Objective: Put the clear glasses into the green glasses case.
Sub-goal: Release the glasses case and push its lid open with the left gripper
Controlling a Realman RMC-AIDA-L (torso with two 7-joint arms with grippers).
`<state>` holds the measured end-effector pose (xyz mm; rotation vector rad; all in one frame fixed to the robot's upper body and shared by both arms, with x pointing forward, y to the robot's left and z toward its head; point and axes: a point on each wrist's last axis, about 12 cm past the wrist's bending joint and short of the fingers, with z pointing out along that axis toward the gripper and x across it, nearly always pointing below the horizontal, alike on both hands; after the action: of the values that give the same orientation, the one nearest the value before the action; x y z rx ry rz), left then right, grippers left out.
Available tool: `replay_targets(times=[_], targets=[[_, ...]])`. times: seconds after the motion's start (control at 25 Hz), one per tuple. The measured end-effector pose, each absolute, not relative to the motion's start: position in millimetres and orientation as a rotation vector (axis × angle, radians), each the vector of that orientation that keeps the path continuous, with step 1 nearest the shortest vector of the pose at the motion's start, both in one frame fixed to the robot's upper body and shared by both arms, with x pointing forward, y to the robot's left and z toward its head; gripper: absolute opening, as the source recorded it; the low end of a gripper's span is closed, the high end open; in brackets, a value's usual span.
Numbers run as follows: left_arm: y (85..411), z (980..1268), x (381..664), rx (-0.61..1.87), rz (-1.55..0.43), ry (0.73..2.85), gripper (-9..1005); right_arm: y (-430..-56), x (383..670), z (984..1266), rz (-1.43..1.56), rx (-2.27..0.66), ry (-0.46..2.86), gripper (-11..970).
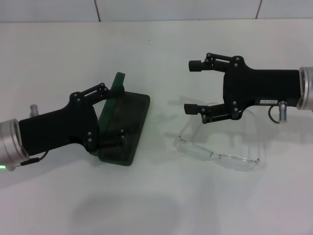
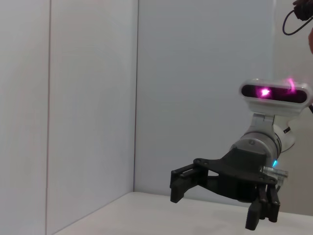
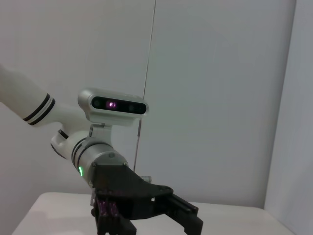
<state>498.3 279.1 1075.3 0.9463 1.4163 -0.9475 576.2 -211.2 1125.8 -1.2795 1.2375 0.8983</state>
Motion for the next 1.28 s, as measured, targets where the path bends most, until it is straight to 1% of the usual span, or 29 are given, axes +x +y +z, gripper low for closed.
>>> replay_targets(times=[0.56, 0.64, 0.72, 0.84, 0.92, 1.0, 1.08, 1.12, 1.2, 1.28], targets=[[275, 1076, 502, 0.945, -0.947, 1.422, 883, -213, 575, 1124, 0.888, -1.279, 1.237, 896], [275, 1079, 505, 0.943, -0.949, 1.425, 883, -213, 575, 1124, 0.887, -1.28, 1.236, 895], [277, 1090, 512, 0.951, -0.962, 1.441, 882, -214, 576, 1125, 0.883, -1.283, 1.232, 894], [286, 1125, 528, 0.97, -0.979, 1.554, 881, -215, 576, 1126, 0.88, -1.287, 1.228, 893], [288, 1140, 536, 0.958, -0.956, 1.662, 881, -215, 576, 1127, 0.881, -1.286, 1.227, 893], [288, 1144, 541, 0.916, -0.916, 1.779, 880, -215, 575, 1126, 0.881, -1.284, 1.229, 892], [287, 1143, 542, 0.897, -0.901, 1.817, 879, -216, 574, 1125, 0.88, -1.278, 1.232, 891], [285, 1139, 545, 0.851, -0.868, 1.888, 879, -217, 573, 1124, 0.876, -1.275, 1.231, 891], [282, 1132, 548, 0.814, -0.838, 1.966, 878, -219, 572, 1123, 0.867, -1.27, 1.227, 890], [281, 1130, 549, 0.796, -0.84, 1.991, 878, -219, 572, 1123, 0.861, -1.269, 1.222, 890]])
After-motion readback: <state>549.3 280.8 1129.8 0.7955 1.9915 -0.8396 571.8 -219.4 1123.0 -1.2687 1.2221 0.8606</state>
